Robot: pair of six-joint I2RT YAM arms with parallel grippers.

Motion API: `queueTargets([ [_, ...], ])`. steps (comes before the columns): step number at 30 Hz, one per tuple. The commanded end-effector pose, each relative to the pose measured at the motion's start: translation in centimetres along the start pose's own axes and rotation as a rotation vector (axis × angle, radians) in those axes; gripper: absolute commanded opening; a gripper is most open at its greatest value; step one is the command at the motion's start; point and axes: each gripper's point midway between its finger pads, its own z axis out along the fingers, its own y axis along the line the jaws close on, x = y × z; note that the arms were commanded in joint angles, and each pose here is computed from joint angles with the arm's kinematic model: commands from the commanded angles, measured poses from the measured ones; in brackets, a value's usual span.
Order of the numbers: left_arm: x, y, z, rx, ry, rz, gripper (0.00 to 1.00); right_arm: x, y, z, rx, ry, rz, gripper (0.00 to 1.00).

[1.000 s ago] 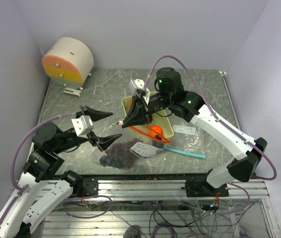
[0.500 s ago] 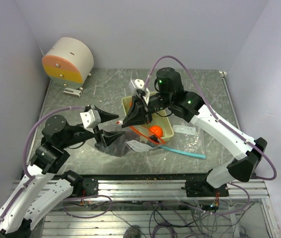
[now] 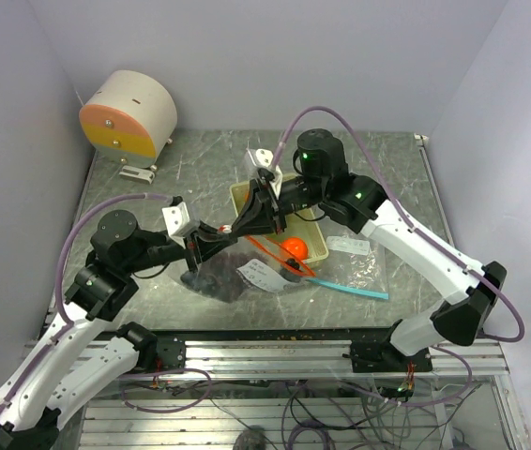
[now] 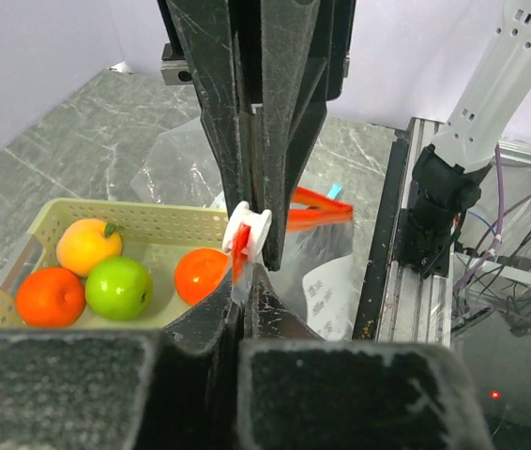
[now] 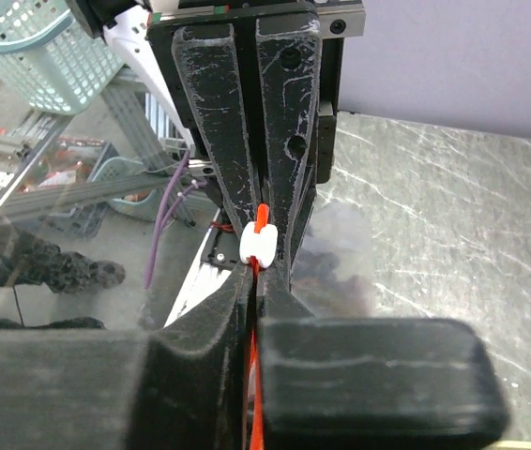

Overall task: Place the food in the zip-top bag and seal the zipper
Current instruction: Zip the zipper food storage bag.

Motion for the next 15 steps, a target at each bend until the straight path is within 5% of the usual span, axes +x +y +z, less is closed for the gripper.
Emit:
queueTargets([
  [1,-2.2,0.3,-0.8,-0.054,-0.055,0.019,0.07,-2.6,0.6,-0.8,0.056,-0.060,-0.084,0.10],
  [6,-3.0,0.6,-1.6,-0.100,-0.084,0.039,0.07,-2.9,-0.2,-1.6,0.160,-0.088,-0.124,0.32],
  [15,-2.4,1.1,-1.9,-0.151,-0.068,-0.009,0.07,-5.2,-0.5,-2.6,0.261,-0.223,-0.172,0.48],
])
